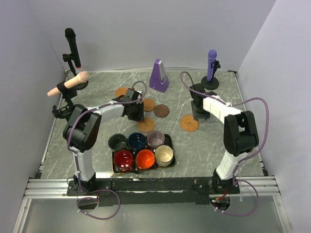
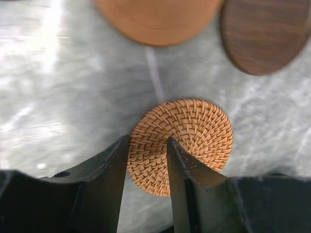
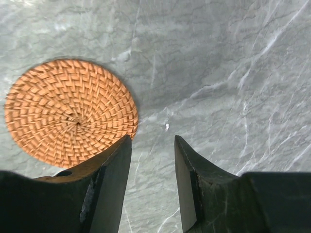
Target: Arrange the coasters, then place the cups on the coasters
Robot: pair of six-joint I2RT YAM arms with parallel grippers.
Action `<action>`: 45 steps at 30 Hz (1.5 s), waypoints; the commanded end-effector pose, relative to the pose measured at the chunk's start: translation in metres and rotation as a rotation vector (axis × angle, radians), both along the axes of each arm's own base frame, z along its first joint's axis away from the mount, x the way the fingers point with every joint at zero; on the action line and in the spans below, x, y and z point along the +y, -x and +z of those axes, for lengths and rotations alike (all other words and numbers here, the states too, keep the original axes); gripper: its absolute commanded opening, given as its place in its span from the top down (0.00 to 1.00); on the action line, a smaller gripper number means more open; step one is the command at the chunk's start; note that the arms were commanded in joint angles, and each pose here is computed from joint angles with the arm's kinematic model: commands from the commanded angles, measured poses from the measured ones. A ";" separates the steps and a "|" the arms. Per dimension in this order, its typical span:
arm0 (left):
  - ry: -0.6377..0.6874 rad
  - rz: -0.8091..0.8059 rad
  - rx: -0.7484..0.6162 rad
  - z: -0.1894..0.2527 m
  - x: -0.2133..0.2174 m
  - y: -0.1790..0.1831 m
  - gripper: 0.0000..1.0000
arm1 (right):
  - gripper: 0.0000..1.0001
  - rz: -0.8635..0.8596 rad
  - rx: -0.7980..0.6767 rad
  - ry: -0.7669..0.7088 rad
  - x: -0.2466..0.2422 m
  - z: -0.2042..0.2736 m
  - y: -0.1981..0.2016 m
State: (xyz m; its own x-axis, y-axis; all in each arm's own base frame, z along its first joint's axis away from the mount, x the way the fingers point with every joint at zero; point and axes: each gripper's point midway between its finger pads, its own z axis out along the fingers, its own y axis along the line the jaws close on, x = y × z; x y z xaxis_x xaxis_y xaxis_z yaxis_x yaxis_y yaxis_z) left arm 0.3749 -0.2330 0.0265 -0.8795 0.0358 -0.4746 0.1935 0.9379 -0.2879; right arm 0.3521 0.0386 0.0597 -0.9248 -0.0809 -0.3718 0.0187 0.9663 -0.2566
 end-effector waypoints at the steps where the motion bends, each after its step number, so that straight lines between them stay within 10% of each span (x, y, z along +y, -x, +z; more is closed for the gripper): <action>1: 0.015 -0.070 0.113 -0.022 -0.023 0.030 0.57 | 0.52 -0.003 -0.102 -0.062 0.009 0.032 -0.012; 13: 0.067 -0.099 0.050 0.004 -0.053 0.030 0.52 | 0.22 0.343 -0.167 -0.317 0.125 0.046 0.001; 21: 0.039 0.023 0.029 0.022 -0.019 0.032 0.46 | 0.20 0.433 -0.136 -0.394 0.183 0.040 0.011; 45: 0.332 -0.252 0.173 0.008 -0.122 0.059 0.51 | 0.17 0.338 -0.178 -0.300 0.141 0.038 0.024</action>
State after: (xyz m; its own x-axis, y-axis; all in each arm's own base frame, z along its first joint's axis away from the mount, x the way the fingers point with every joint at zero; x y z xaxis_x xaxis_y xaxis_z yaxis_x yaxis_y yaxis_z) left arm 0.3138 -0.3309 0.0333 -0.9347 0.0928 -0.3432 0.2882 0.7629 -0.5787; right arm 0.3275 0.1900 0.0813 -0.8012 -0.2905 -0.5232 -0.3382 0.9411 -0.0046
